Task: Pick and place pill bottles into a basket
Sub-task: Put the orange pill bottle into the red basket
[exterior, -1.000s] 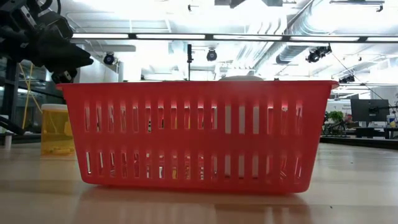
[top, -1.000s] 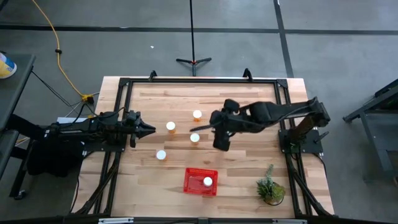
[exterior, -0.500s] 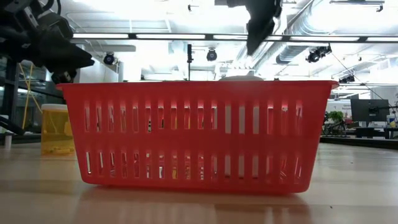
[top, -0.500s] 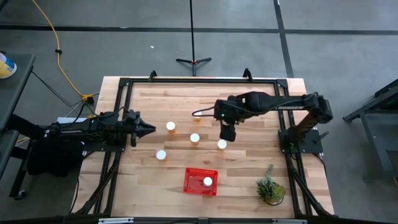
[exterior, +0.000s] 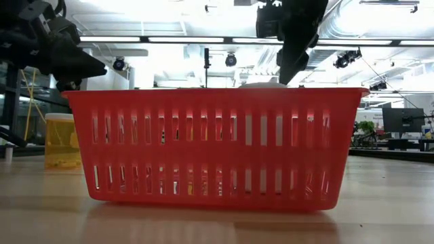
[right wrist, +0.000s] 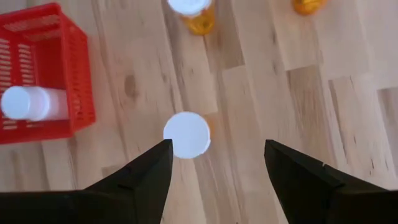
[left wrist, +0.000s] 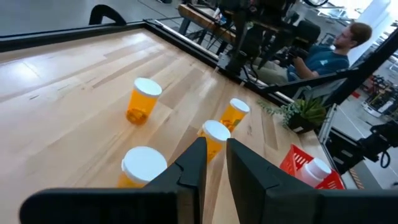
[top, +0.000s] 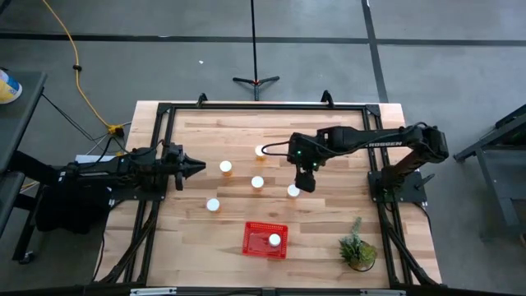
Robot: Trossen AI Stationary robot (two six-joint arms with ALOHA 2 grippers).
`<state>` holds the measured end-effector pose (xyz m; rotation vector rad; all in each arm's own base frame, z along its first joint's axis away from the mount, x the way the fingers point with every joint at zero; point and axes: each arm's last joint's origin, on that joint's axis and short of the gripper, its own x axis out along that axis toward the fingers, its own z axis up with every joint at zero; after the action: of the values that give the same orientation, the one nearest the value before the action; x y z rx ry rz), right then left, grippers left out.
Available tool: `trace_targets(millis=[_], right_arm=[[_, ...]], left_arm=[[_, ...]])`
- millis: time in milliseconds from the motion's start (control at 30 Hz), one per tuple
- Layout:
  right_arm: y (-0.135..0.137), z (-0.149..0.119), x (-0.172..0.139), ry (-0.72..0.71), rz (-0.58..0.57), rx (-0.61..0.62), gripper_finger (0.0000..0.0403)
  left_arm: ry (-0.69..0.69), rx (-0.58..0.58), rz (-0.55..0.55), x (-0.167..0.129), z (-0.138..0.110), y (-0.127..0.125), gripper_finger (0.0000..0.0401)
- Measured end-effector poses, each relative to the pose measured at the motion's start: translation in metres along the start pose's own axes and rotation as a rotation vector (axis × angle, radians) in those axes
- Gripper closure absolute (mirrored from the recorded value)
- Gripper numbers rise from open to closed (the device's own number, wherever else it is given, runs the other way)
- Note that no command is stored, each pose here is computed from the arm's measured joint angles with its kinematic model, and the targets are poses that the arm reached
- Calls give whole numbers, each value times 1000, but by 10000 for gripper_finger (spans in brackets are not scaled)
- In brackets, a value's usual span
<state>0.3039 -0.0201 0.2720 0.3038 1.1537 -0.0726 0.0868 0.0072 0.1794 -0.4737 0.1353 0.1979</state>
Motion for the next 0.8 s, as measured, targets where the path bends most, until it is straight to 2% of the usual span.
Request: trace_targets(millis=[200, 333, 433, 600, 700, 800], right_arm=[[0, 3, 0, -35, 0, 65, 158], [2, 8, 0, -83, 16, 157, 159], [1, 11, 2, -103, 9, 164, 153], [2, 11, 2, -99, 26, 135, 106], [5, 10, 2, -82, 76, 130, 73], [13, 8, 4, -83, 43, 101, 56]], left_arm=[[25, 7, 19, 0, -3, 2, 304], [53, 12, 34, 0, -5, 3, 304], [59, 13, 39, 0, -6, 3, 304], [50, 13, 42, 0, -5, 3, 304], [50, 13, 42, 0, -5, 3, 304], [50, 13, 45, 0, -5, 3, 304]])
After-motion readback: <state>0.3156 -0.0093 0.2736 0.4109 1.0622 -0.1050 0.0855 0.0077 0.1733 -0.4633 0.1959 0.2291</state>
